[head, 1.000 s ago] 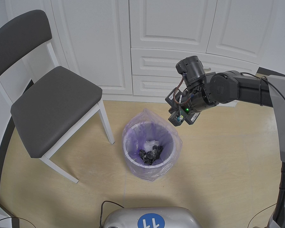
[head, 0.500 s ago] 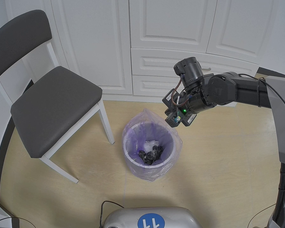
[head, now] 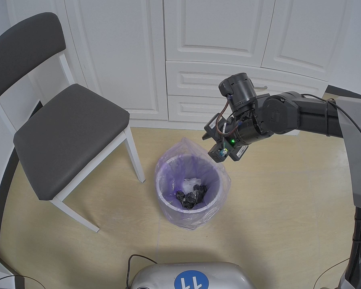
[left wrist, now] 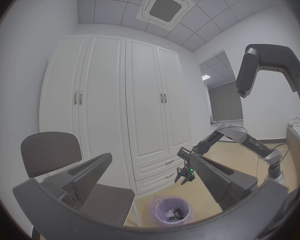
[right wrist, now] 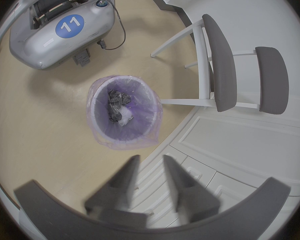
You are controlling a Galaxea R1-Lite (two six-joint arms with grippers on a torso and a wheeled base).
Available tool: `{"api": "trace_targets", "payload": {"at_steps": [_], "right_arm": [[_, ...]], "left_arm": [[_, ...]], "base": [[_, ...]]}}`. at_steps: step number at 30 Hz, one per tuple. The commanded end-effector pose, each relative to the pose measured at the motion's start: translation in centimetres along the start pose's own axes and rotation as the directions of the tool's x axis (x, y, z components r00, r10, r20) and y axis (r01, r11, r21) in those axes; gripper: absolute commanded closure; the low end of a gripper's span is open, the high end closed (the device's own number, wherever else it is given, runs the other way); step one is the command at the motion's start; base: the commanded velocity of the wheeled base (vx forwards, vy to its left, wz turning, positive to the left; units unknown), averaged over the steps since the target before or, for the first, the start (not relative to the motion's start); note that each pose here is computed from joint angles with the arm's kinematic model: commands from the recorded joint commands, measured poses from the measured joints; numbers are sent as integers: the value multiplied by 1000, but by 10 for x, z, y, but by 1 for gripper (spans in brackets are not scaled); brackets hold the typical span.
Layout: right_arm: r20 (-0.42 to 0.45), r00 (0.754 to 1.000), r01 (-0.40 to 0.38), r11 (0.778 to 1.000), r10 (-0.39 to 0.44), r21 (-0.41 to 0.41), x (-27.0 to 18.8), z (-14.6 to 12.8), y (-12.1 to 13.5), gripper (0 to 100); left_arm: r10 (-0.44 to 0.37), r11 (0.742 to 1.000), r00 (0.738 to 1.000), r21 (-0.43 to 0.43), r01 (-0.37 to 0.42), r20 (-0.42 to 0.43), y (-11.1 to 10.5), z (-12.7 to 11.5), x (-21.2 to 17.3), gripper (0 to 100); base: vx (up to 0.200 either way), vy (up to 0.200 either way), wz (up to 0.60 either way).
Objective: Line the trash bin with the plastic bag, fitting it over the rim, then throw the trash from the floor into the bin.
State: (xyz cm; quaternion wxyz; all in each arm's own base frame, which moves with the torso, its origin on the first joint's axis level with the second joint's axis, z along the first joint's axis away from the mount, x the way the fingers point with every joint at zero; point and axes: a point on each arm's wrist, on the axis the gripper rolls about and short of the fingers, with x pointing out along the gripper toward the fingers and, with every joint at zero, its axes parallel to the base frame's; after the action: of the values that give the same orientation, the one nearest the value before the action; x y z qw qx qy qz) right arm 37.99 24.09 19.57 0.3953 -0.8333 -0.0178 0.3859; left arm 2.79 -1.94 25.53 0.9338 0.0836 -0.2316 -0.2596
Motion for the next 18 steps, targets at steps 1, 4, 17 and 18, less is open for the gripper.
{"api": "trace_targets", "payload": {"at_steps": [1, 4, 17, 18], "right_arm": [[7, 1000, -2, 1000, 2, 2, 2, 1, 1, 0], [27, 1000, 4, 1000, -5, 23, 2, 2, 1, 0], [7, 999, 18, 569, -42, 822, 19, 3, 57, 0], [4, 999, 21, 540, -44, 841, 21, 3, 59, 0]], "left_arm": [[-2, 1000, 1000, 0, 2, -5, 0, -1, 1, 0], [-2, 1000, 1000, 0, 2, -5, 0, -1, 1, 0], [-6, 1000, 1000, 0, 6, -17, -1, -4, 1, 0], [-6, 1000, 1000, 0, 6, -17, -1, -4, 1, 0]], "base": [[0, 0, 0], [0, 0, 0], [0, 0, 0], [0, 0, 0]]}}
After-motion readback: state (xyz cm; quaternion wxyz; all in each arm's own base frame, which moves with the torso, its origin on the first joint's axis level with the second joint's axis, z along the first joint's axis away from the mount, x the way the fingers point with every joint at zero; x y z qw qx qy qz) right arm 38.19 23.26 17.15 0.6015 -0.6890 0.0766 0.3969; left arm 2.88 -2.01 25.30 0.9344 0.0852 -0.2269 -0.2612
